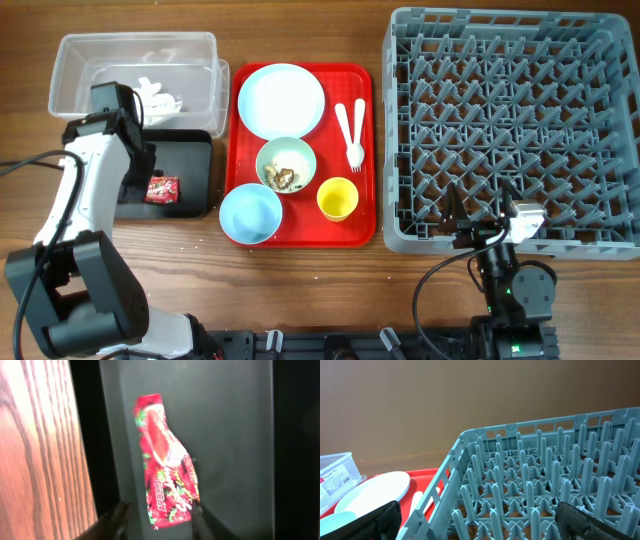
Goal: Sort waste into correct bins and load items into the dishwasher rack
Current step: 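Move the red wrapper left and drop it onto the black tray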
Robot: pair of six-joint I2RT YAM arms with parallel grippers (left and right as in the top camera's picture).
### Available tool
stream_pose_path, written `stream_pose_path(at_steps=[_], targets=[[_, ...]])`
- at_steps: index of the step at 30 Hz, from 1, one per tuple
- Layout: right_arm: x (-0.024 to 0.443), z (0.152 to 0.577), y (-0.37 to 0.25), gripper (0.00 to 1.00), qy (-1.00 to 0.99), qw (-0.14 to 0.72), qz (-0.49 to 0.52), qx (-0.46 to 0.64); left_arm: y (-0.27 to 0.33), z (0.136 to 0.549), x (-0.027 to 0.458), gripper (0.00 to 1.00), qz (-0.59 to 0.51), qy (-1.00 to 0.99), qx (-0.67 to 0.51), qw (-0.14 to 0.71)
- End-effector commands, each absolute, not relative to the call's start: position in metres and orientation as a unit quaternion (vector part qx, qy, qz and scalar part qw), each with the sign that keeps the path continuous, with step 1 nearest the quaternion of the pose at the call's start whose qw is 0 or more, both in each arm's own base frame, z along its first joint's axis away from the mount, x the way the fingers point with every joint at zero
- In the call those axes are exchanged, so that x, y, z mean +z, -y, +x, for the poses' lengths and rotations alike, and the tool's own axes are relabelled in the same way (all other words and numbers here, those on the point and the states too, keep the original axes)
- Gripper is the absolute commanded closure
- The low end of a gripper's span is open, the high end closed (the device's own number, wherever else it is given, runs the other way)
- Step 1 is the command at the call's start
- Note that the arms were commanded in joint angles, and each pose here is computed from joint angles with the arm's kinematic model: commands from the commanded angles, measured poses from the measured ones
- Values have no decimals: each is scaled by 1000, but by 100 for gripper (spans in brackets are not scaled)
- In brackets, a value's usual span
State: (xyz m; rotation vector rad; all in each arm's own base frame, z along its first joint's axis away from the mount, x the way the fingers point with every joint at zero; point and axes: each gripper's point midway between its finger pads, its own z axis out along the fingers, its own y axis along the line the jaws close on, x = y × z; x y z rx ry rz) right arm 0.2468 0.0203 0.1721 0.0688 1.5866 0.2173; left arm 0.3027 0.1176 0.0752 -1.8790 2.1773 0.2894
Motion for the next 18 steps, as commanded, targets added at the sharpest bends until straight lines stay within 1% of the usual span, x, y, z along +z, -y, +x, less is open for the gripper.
stream_pose_path(at_steps=[1,8,10,15,18], targets=[[173,246,-22,0,-709,697,30,104,-120,302,75,47,-650,-742,100,130],[173,246,-22,0,-709,697,30,104,-120,305,78,48,-621,-766,101,133],[173,246,-22,0,-709,697,30,104,-119,309,77,47,-622,-766,92,135],[173,246,-22,0,-709,697,30,104,-112,317,64,44,-625,-768,64,127],[173,246,-22,0,-709,697,30,104,-110,320,46,42,-625,-769,57,125]])
